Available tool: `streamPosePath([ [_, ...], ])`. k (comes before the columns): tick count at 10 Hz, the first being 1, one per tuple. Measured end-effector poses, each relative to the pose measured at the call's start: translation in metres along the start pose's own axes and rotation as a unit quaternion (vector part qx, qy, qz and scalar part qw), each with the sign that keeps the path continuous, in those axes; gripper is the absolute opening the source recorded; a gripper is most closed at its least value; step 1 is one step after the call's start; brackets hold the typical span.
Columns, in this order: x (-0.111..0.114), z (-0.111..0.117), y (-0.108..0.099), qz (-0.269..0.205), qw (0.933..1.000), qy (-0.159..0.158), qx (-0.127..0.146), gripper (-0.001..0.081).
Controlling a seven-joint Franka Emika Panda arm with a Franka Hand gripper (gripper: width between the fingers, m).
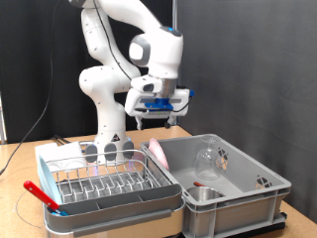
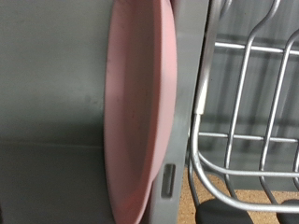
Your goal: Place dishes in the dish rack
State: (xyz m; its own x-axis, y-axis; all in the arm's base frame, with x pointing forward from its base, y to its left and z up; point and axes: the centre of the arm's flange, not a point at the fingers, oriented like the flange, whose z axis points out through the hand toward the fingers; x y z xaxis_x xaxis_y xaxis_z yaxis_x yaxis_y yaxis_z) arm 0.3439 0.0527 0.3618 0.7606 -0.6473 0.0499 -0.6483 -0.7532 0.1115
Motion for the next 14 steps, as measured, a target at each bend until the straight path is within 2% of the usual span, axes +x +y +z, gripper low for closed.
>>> streamPosePath([
  [4,0.003,0.032,-0.006,0.015,0.9998,0.015,-0.003,0.0808],
  [9,0.008,0.057,-0.017,0.017,0.9996,0.020,-0.003,0.0808],
  [10,0.008,0.059,-0.017,0.017,0.9997,0.019,-0.004,0.0721],
  [11,0.007,0.059,-0.017,0.017,0.9997,0.019,-0.004,0.0721],
  [12,0.007,0.059,-0.018,0.017,0.9997,0.019,-0.004,0.0586],
  [13,0.007,0.059,-0.018,0.017,0.9997,0.019,-0.003,0.0586],
  [14,0.007,0.059,-0.018,0.018,0.9997,0.019,-0.003,0.0412],
])
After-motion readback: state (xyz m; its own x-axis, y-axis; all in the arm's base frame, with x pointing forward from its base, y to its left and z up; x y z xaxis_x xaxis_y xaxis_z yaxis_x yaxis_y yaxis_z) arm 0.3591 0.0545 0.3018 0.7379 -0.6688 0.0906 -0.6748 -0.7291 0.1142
